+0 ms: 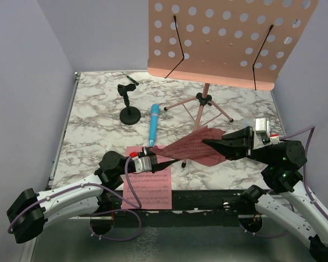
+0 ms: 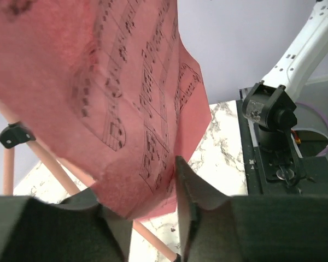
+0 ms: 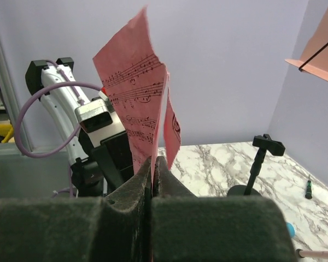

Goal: Set up the instrument practice props

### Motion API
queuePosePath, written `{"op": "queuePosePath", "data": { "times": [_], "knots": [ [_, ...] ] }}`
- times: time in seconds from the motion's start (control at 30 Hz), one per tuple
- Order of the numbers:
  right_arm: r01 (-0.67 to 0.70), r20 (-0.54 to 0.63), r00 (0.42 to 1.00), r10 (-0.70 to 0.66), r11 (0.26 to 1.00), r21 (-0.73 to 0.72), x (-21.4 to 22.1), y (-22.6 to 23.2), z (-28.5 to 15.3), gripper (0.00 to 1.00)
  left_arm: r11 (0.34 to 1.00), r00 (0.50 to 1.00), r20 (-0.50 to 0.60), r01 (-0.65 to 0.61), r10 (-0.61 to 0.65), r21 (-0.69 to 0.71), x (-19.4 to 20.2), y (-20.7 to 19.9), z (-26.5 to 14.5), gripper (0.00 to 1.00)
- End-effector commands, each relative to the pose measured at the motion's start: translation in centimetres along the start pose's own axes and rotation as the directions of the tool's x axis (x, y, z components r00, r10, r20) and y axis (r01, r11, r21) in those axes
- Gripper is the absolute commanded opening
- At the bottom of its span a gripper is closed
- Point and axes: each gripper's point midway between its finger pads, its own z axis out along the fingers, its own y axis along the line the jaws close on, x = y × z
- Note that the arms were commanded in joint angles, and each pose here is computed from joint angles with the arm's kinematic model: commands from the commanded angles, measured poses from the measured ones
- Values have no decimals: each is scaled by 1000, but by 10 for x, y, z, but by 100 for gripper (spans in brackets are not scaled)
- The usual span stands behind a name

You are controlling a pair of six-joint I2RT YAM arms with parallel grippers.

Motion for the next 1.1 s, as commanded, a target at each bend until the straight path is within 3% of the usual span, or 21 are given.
{"op": "queuePosePath", "data": {
  "times": [0.0, 0.13, 0.2, 0.5, 0.63, 0.73, 0.87, 0.93, 1.07],
  "knots": [
    [-1, -4, 1000, 1, 998, 56, 6, -10, -1, 1, 997, 1000, 20, 18, -16, -79, -5, 10, -5, 27],
    [-7, -21, 1000, 8, 997, 73, 12, -15, 0, 1, 983, 998, 14, 64, -63, -173, -3, 25, -8, 6],
    [-4, -28, 1000, 7, 996, 88, 14, -18, 0, 1, 973, 996, 12, 88, -87, -215, -2, 31, -9, 0],
    [21, -47, 999, -16, 994, 108, 26, -24, -2, 1, 915, 982, -13, 172, -190, -364, 9, 57, -8, 0],
    [43, -34, 999, -39, 993, 114, 26, -23, -5, 1, 817, 950, 58, 295, -308, -495, 9, 77, -15, 0],
    [44, -28, 999, -42, 993, 112, 26, -23, -6, 1, 782, 938, 87, 328, -334, -531, 7, 83, -19, 0],
    [27, -43, 999, -22, 992, 122, 29, -27, -3, 1, 789, 944, 84, 313, -318, -528, 5, 83, -20, 1],
    [17, -45, 999, -11, 990, 137, 30, -30, -2, 1, 808, 954, 60, 283, -295, -516, 6, 80, -21, 15],
    [9, -38, 999, -3, 988, 157, 27, -33, -2, 1, 864, 973, 11, 209, -230, -459, 6, 69, -23, 53]
  ]
}}
